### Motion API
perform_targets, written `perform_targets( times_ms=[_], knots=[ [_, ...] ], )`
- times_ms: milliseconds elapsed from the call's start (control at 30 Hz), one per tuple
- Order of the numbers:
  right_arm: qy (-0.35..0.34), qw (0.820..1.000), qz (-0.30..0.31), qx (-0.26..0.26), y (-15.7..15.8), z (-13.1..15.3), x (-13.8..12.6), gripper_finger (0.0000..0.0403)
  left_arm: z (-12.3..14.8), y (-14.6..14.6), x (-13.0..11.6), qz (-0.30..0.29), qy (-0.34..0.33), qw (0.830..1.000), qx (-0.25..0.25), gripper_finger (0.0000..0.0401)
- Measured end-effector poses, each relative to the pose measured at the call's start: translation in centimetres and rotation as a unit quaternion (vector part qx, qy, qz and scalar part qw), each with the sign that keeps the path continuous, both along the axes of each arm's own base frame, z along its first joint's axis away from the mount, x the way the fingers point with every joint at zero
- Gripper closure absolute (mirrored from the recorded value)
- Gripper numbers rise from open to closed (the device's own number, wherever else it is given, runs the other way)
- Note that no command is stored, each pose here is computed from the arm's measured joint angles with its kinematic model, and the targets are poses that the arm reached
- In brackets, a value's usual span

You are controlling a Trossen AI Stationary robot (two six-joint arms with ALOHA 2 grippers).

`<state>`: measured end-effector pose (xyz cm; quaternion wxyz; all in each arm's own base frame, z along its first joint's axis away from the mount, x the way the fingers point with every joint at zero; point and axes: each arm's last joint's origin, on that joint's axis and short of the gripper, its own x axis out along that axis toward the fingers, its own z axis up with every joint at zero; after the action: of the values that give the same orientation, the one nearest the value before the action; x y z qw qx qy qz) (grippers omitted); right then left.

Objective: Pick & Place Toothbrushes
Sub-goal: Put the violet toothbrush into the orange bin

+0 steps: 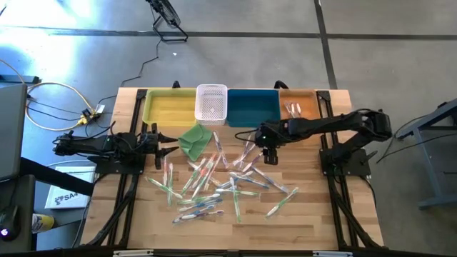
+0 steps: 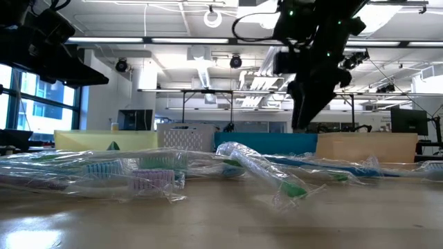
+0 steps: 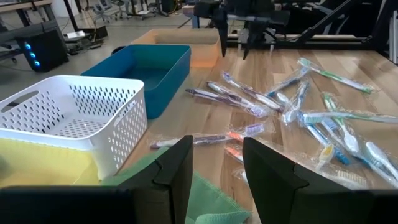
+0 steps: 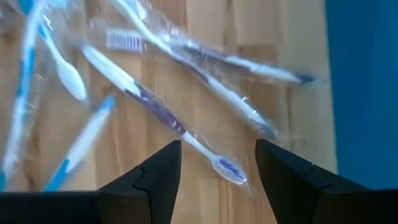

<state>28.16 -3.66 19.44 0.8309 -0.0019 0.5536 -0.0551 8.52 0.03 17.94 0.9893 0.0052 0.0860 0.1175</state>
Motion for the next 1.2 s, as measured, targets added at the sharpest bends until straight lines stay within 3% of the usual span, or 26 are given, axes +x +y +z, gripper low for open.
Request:
perform_targets(
  times_ms=[433,1200],
  knots=[
    [0.093,0.994,0.049,-0.033,-0.3,-4.4,1.0,0.0204,-0.1,0.0,0.0,0.000,0.004,1.000,0.001,0.0265],
    [0.114,0.991,0.069,-0.034,-0.3,-5.7,1.3,0.0204,-0.4,0.0,-0.1,-0.001,0.020,1.000,0.005,0.0265]
  ],
)
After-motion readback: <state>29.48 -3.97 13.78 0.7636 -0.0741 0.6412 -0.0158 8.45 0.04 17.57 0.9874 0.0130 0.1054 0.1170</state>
